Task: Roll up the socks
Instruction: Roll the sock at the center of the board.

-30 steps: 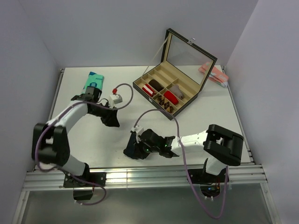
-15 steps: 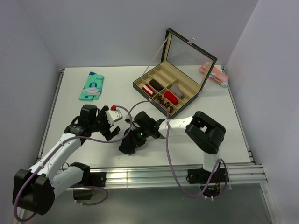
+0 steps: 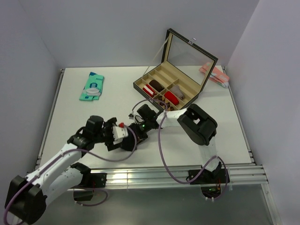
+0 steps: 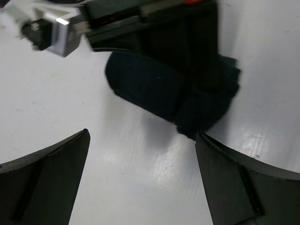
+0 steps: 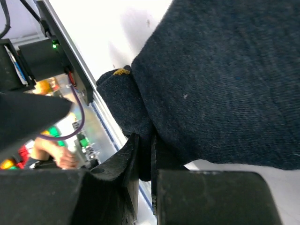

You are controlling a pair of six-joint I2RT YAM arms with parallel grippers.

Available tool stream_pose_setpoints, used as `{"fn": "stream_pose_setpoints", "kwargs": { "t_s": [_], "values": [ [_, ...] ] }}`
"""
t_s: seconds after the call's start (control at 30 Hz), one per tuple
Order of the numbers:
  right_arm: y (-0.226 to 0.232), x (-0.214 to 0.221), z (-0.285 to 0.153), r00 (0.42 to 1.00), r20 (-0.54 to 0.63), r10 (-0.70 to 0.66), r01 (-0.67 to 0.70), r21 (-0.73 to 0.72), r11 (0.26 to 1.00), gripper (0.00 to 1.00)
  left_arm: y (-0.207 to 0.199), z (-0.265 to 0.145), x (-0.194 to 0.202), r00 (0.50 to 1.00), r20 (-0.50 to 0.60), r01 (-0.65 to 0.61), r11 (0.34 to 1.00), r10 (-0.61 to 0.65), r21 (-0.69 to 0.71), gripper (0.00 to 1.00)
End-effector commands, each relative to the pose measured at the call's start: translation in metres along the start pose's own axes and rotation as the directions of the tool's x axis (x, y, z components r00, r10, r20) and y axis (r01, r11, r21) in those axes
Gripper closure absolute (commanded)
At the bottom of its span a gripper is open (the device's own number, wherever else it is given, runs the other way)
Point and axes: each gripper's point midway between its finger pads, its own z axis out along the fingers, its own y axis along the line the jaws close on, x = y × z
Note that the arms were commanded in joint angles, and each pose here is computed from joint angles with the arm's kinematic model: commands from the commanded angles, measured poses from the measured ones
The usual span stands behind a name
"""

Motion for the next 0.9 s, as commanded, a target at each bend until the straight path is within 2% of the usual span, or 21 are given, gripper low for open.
{"fn": "stream_pose_setpoints", "kwargs": {
  "t_s": [0.0, 0.1, 0.27, 0.53, 0.6, 0.73, 0.87],
  "values": [
    [-0.025, -0.003, -0.001, 0.996, -0.005, 0.093, -0.093, 0.072, 0.993, 1.0, -0.014, -0.001, -0.015, 0.981, 0.096, -0.171, 0.985, 0.17, 0.005, 0.0],
    [-0.038, -0.008, -0.004, 0.992, -0.008, 0.127, -0.125, 0.122, 0.985, 1.0, -0.033, 0.002, -0.01, 0.969, 0.106, -0.232, 0.97, 0.225, 0.065, 0.01],
    [-0.043, -0.013, -0.004, 0.988, -0.015, 0.154, -0.151, 0.11, 0.982, 1.0, -0.047, 0.017, 0.001, 0.968, 0.081, -0.245, 0.962, 0.237, 0.117, 0.01],
    [-0.046, -0.014, -0.006, 0.988, -0.009, 0.157, -0.154, 0.12, 0.981, 1.0, -0.039, 0.034, -0.004, 0.972, 0.08, -0.227, 0.972, 0.222, 0.057, 0.02],
    [-0.048, -0.013, -0.006, 0.987, -0.01, 0.163, -0.16, 0.126, 0.979, 1.0, -0.041, 0.038, -0.004, 0.975, 0.081, -0.211, 0.975, 0.205, 0.076, 0.06],
    [-0.051, -0.011, -0.007, 0.986, -0.015, 0.166, -0.162, 0.137, 0.977, 1.0, -0.041, 0.048, 0.003, 0.983, 0.036, -0.183, 0.977, 0.18, 0.11, 0.21],
    [-0.051, -0.011, -0.007, 0.987, -0.013, 0.162, -0.159, 0.141, 0.977, 1.0, -0.042, 0.053, 0.001, 0.987, 0.032, -0.163, 0.978, 0.16, 0.129, 0.29]
  ]
}}
